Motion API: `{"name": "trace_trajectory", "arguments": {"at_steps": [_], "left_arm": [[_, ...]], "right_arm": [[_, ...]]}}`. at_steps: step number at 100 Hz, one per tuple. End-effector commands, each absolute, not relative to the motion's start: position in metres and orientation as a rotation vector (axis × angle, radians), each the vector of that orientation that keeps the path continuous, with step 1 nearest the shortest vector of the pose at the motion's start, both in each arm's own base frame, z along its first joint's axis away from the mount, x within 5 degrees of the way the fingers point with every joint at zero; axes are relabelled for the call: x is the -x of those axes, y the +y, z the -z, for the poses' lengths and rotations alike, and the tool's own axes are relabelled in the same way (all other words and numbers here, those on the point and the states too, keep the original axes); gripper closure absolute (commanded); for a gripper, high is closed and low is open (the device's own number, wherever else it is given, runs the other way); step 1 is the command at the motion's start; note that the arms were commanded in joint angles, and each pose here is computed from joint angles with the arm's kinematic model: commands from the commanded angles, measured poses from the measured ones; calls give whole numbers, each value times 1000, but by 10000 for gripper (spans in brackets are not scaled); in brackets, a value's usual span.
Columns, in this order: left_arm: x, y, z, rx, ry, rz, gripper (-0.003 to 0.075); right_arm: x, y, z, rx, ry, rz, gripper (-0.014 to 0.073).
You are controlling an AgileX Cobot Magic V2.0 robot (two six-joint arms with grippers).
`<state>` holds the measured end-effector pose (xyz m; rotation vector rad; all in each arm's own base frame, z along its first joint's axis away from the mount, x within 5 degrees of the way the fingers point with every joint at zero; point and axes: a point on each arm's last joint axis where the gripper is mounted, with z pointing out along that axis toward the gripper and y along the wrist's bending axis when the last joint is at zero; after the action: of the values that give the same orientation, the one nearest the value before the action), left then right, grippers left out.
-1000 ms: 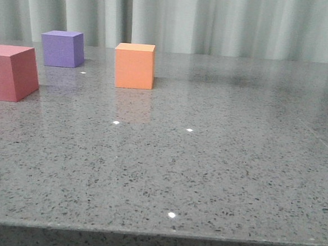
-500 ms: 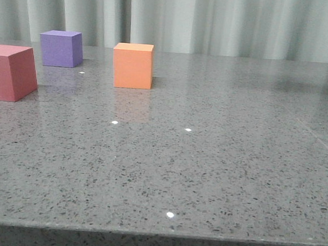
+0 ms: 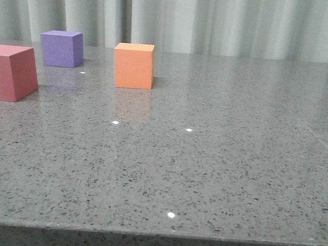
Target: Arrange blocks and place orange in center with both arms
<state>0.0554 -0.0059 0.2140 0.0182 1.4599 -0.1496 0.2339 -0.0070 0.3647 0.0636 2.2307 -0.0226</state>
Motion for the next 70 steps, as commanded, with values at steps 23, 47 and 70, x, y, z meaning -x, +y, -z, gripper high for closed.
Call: {"name": "trace_trajectory", "arguments": {"at_steps": [23,47,70], "left_arm": [[-54,-6,-208,-17,1393,168,741],[-54,-6,-208,-17,1393,168,741],[-54,-6,-208,-17,1393,168,741]], "right_arm": [[-152,-8,-359,-54,1764,38,-20],[-104,-6,-339,-52,1684,39,-20],[-82,-5,-329,-45,1565,41,-20]]}}
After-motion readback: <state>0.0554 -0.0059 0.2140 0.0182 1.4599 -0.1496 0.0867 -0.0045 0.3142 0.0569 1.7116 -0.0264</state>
